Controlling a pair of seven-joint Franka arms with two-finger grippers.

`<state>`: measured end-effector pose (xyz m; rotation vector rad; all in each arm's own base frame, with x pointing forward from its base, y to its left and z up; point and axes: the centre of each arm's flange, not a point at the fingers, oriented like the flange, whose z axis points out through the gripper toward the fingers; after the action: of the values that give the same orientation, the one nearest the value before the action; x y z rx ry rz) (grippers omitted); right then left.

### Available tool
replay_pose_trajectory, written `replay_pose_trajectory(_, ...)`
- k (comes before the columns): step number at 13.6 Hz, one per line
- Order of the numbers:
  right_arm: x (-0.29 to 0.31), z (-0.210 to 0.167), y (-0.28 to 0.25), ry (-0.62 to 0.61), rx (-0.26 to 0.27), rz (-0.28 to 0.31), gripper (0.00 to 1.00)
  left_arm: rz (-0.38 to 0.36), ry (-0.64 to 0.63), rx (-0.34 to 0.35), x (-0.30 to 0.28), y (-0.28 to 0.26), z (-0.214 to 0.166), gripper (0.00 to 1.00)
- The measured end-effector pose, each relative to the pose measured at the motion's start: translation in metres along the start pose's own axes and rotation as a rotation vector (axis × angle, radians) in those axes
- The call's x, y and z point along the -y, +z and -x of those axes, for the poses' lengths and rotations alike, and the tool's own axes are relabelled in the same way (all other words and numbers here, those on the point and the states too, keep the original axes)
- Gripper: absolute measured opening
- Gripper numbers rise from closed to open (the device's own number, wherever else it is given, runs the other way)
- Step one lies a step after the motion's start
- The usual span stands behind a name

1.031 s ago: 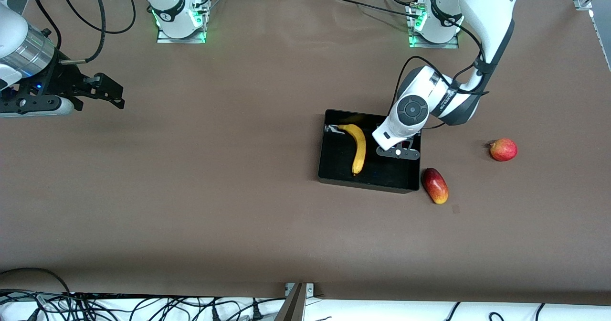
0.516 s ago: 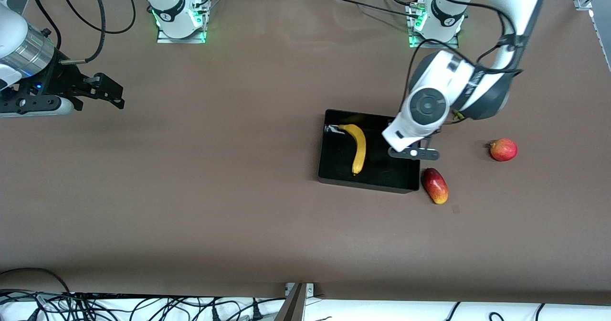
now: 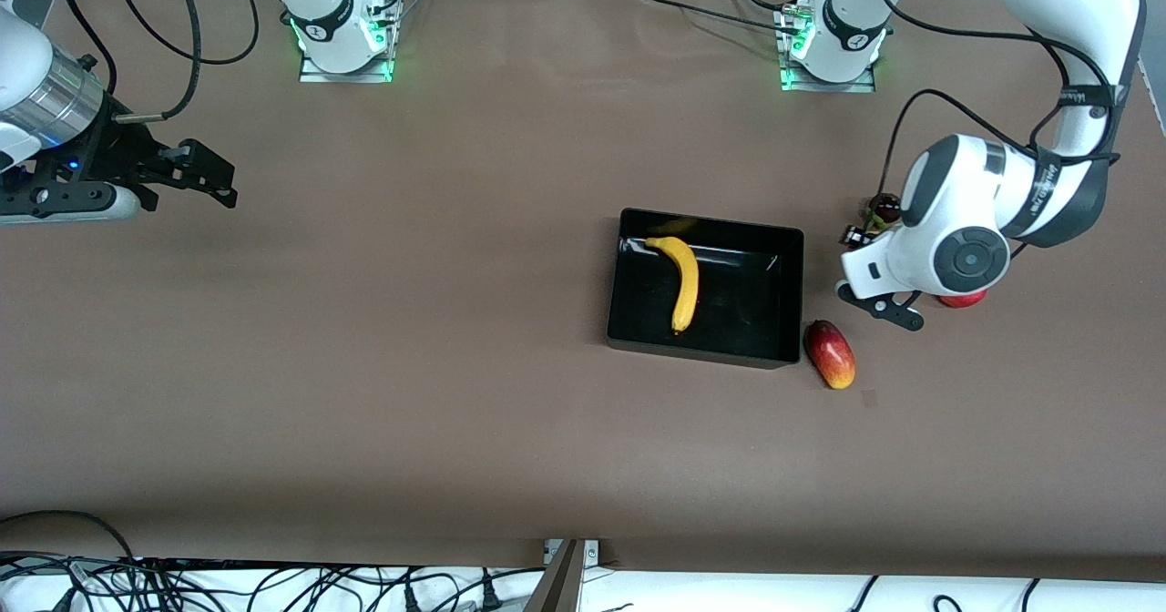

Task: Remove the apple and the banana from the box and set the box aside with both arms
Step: 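Lift the red apple out and set it beside the tray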

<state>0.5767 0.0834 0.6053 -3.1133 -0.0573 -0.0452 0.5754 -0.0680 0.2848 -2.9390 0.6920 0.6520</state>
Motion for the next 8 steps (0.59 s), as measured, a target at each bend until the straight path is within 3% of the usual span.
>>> replay_pose_trajectory(5, 0.0, 0.0, 0.0, 0.0, 0.0, 0.0, 1.0, 0.018, 0.056, -0.038, -0.024, 0.087, -0.004, 0.66)
replay_pose_trajectory(8, 0.0, 0.0, 0.0, 0.0, 0.0, 0.0, 1.0, 0.025, 0.06, -0.038, -0.026, 0.099, -0.005, 0.69)
